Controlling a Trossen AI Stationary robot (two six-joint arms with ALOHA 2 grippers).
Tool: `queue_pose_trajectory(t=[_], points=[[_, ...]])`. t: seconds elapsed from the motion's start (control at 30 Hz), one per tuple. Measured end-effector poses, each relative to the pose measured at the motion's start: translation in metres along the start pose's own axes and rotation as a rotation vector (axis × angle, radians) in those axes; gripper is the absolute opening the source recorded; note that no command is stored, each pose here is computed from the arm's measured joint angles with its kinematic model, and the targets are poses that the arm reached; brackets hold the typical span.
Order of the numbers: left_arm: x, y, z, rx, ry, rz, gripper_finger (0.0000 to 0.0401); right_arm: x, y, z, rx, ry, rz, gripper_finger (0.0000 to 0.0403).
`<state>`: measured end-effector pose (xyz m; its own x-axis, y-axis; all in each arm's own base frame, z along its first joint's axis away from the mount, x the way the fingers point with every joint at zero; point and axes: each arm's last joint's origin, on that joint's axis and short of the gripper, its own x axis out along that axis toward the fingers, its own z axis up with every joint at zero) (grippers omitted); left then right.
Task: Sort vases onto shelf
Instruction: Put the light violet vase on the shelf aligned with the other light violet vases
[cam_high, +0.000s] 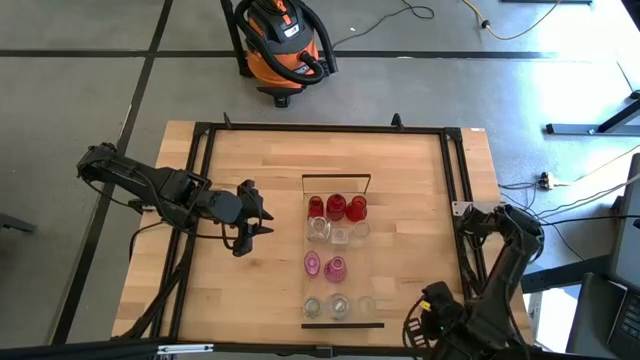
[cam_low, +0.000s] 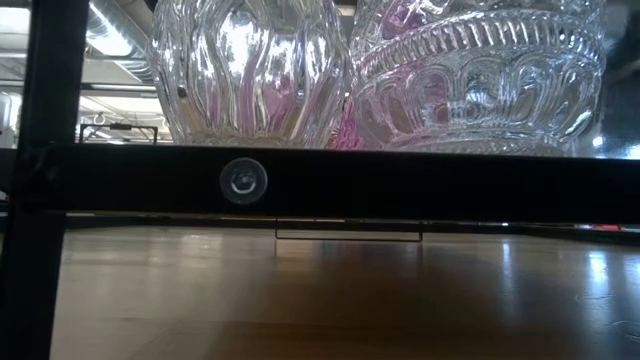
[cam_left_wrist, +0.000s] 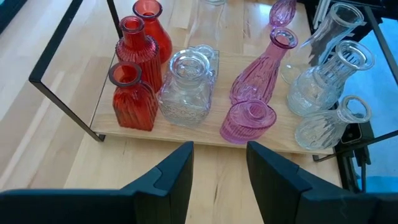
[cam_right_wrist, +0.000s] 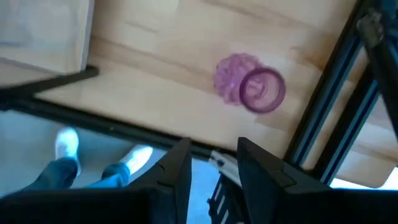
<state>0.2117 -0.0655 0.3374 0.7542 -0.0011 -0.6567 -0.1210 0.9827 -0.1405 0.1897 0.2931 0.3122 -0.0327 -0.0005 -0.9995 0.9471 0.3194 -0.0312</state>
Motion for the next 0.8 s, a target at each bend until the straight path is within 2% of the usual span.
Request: queue_pose_trajectory(t=[0.43,0.67,0.8], points=[[0.0,-0.001,0.0,-0.023,0.003,-0.008,0.0143,0.037,-0.008,0.007,-0.013,-0.084,-0.136,0.0113],[0.0,0.001,0.0,-0.029,0.001,-0.003,0.0143,0.044,-0.018,0.014,-0.015,-0.099,-0.166,0.0113],[0.0,0.001,0.001,-0.033,-0.005,-0.002,0.0143,0.044,-0.019,0.015,-0.018,-0.079,-0.133,0.0113]])
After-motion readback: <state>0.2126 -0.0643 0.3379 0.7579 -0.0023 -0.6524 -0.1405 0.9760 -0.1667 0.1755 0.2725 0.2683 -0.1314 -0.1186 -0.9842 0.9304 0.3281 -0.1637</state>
